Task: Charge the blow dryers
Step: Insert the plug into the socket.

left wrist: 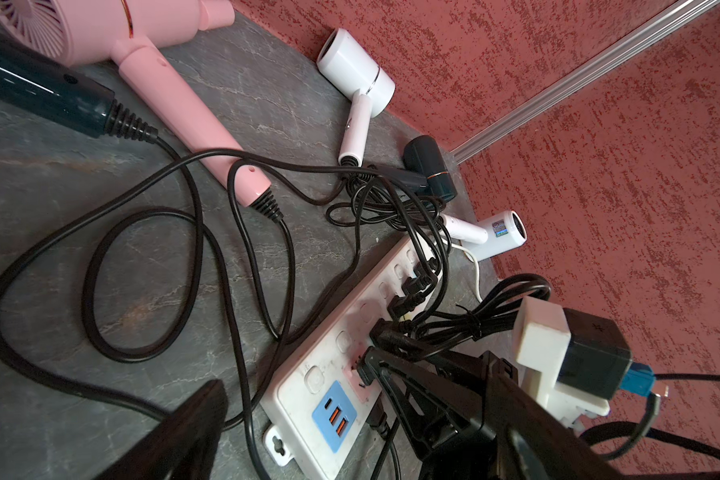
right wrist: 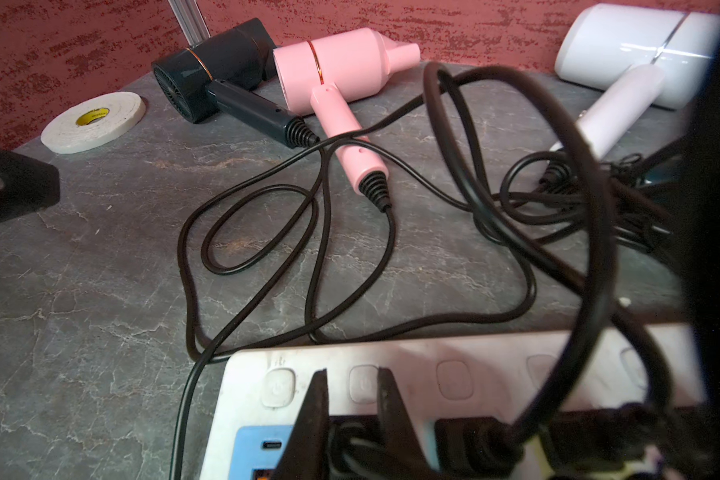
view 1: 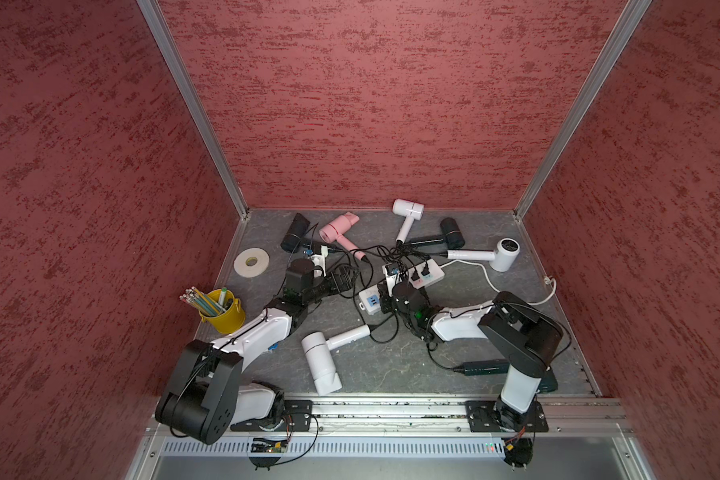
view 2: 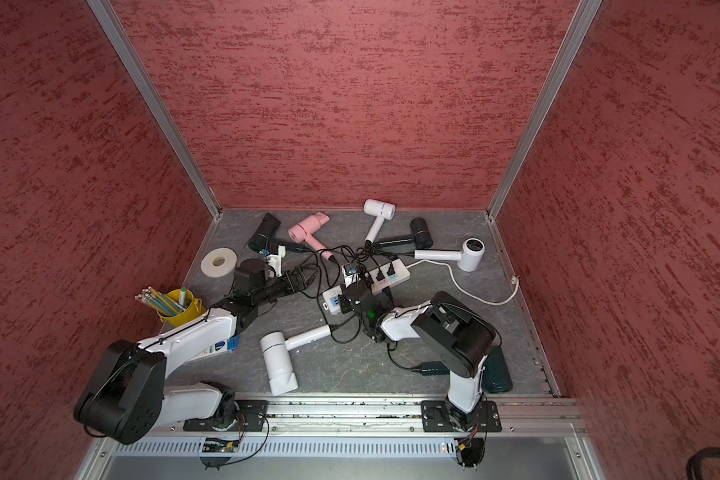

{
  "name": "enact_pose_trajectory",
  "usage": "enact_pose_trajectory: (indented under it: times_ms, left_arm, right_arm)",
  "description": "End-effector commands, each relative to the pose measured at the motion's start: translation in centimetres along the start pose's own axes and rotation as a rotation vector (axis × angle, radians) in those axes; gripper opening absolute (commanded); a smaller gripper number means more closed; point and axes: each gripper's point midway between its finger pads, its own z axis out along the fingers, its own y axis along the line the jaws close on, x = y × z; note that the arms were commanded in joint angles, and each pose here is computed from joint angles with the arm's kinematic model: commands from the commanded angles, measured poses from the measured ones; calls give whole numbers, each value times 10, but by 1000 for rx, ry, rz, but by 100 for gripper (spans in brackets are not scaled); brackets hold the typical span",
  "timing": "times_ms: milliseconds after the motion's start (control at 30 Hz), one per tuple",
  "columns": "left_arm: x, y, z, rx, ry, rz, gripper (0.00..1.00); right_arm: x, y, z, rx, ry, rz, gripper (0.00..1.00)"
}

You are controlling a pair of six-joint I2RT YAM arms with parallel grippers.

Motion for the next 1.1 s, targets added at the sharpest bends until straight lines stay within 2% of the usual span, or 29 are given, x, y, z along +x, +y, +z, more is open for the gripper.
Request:
enact_pose_trajectory:
  times_ms: [0,367,733,1067]
  left_arm:
    - [-2,-3,-1,6,-12,11,100]
    - [-1,-4,-1,7,-13,16,100]
    - [-2,-3,-2,2,-20,21,100]
    - [-1,-5,-3,2,-20,29,100]
  right_arm:
    - [11,-5,-8,37,35,-16,0]
    - [23,-6,-2,46,56,-23,0]
    - [0,-6,-4,66,-9,-36,0]
    - [5,2,5,31,2,-44,0]
